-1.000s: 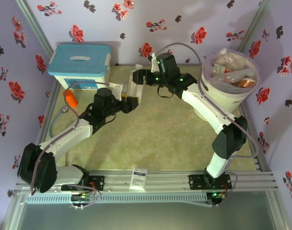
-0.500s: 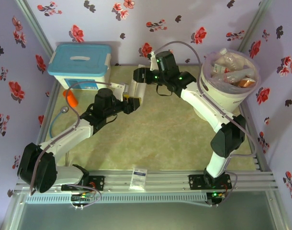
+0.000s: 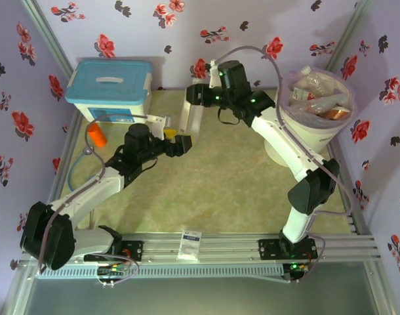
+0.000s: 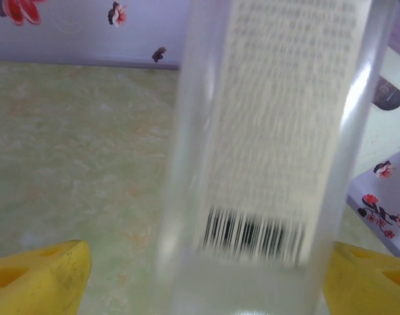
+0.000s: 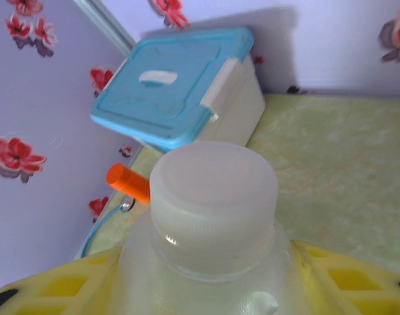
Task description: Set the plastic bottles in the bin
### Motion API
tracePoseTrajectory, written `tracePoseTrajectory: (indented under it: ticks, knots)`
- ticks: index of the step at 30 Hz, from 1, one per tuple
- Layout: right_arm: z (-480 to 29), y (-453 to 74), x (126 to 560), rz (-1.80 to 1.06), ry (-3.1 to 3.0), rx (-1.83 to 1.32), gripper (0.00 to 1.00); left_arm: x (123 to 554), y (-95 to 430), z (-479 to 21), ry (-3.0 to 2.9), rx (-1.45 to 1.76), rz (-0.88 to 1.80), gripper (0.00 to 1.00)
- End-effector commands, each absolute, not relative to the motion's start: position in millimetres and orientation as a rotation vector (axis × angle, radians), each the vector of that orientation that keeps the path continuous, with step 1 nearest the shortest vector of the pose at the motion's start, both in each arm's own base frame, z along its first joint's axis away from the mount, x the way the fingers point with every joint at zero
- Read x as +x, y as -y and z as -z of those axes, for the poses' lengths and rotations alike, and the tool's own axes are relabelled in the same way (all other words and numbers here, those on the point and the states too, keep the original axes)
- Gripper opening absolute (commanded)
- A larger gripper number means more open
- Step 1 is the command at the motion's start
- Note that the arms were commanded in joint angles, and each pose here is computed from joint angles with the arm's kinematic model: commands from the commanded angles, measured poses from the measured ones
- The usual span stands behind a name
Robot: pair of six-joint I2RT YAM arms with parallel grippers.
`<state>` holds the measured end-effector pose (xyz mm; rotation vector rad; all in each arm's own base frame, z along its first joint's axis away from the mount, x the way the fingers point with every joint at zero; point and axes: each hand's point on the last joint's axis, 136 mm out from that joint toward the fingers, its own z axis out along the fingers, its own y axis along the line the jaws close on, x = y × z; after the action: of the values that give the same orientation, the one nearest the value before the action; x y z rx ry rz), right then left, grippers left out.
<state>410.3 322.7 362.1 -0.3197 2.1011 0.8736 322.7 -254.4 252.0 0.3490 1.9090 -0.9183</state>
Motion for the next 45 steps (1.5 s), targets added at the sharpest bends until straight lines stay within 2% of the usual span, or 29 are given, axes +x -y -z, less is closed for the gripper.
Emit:
tracePoseTrajectory:
  ticks: [1, 7, 10, 12, 17, 24, 35, 45]
  knots:
    - [-425, -270, 413, -0.697, -1.968, -0.306, 0.46, 319, 236, -266, -1.867, 0.317, 0.894, 0.89]
    - [-512, -167, 410, -0.51, -1.796, -0.18, 0.42, 313, 219, -248, -1.925, 0.306, 0.847, 0.89]
    - [-545, -112, 399, -0.309, -1.715, -0.112, 0.39, 313, 217, -241, -1.938, 0.293, 0.845, 0.89]
    - [-562, -72, 393, -0.174, -1.664, -0.045, 0.34, 314, 217, -239, -1.938, 0.293, 0.843, 0.89]
    - [-577, 0, 385, 0.163, -1.63, 0.058, 0.33, 322, 218, -229, -1.965, 0.295, 0.829, 0.89]
    - [-544, 38, 405, 0.597, -1.754, -0.006, 0.34, 326, 219, -220, -1.982, 0.296, 0.828, 0.89]
    - [-486, 51, 466, 0.974, -1.897, -0.291, 0.27, 325, 213, -216, -1.991, 0.288, 0.816, 0.88]
    - [-433, 59, 475, 0.994, -1.969, -0.325, 0.26, 325, 202, -212, -1.997, 0.256, 0.801, 0.88]
